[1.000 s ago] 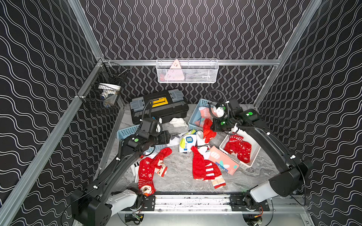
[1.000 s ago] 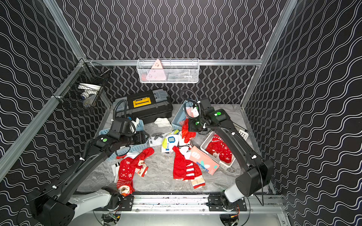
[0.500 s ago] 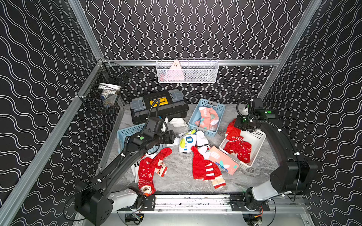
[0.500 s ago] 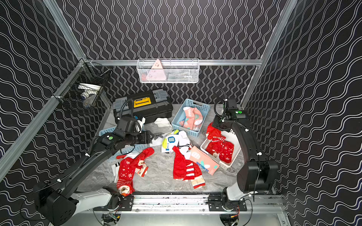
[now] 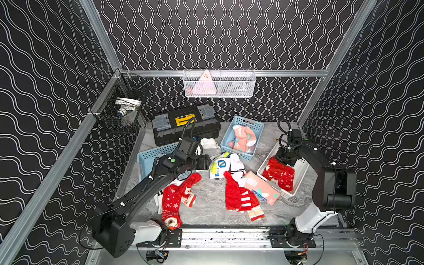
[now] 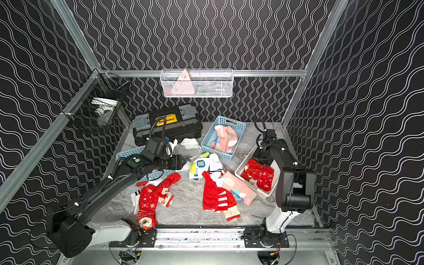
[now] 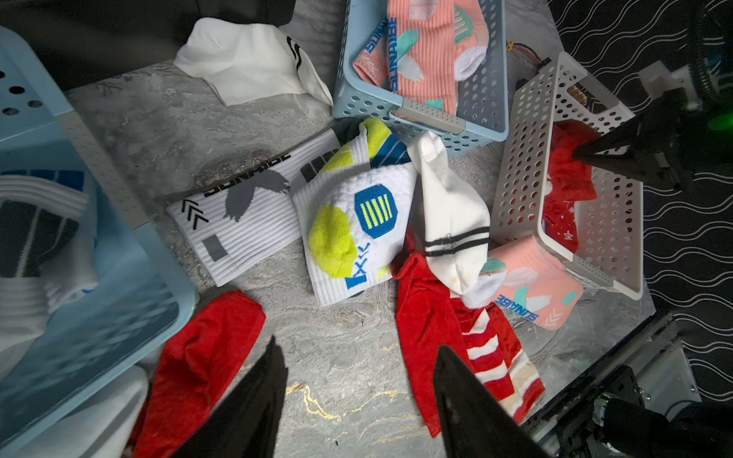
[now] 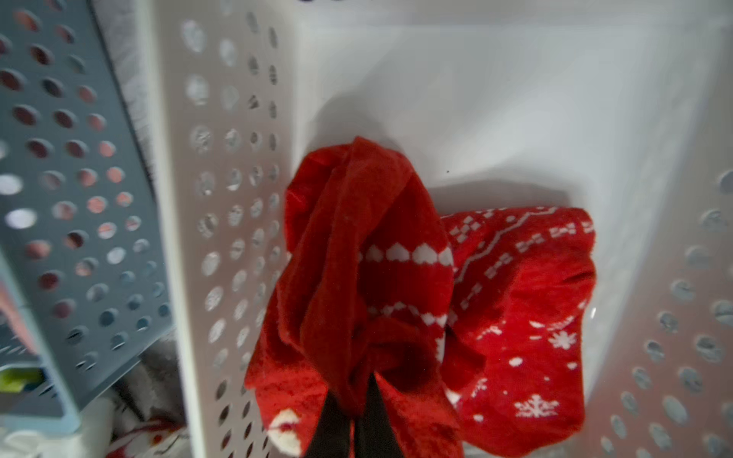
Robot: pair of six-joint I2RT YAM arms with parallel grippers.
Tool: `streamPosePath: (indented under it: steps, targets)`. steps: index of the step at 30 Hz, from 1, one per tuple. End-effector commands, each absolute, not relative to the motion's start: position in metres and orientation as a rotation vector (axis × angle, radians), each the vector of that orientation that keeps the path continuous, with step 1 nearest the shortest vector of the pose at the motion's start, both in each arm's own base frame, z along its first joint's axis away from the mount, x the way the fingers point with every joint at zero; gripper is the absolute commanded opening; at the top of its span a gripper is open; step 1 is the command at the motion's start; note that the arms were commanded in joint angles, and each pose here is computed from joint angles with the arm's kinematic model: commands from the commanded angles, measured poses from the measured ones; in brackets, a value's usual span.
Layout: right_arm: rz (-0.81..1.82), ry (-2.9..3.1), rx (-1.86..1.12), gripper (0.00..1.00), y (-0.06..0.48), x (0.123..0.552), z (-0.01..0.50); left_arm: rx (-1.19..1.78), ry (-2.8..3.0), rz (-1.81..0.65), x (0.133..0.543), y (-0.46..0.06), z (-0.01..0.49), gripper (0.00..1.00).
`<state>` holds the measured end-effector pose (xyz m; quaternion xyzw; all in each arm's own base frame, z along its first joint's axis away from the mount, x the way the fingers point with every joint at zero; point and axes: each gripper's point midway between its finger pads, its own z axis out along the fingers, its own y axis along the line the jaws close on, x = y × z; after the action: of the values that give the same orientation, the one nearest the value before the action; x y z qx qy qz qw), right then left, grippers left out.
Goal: Sort the socks into the basket by color
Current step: Place the sock in the bin.
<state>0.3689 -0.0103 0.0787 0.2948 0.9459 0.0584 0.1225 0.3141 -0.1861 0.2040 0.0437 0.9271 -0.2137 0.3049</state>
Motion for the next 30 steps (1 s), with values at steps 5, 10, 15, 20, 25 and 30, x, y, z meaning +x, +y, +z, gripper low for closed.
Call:
streamPosePath:
  steps: [5, 10, 15, 20, 25, 30]
  targets:
    - [0.149, 2.737, 0.932, 0.01, -0.016, 0.371, 0.055, 0.166, 2.423, -0.570, 0.321, -0.195, 0.207, 0.65]
    - [0.162, 2.715, 0.915, 0.23, -0.014, 0.371, 0.070, 0.187, 2.430, -0.570, 0.323, -0.200, 0.202, 0.65]
    - [0.172, 2.676, 0.900, 0.44, -0.015, 0.369, 0.093, 0.206, 2.436, -0.582, 0.324, -0.207, 0.196, 0.65]
    - [0.209, 2.642, 0.857, 0.63, -0.010, 0.365, 0.119, 0.241, 2.448, -0.597, 0.323, -0.218, 0.188, 0.66]
    - [0.223, 2.626, 0.777, 0.88, 0.002, 0.362, 0.145, 0.285, 2.469, -0.603, 0.324, -0.232, 0.176, 0.68]
    - [0.253, 2.613, 0.657, 1.00, 0.025, 0.356, 0.173, 0.328, 2.500, -0.573, 0.331, -0.244, 0.157, 0.68]
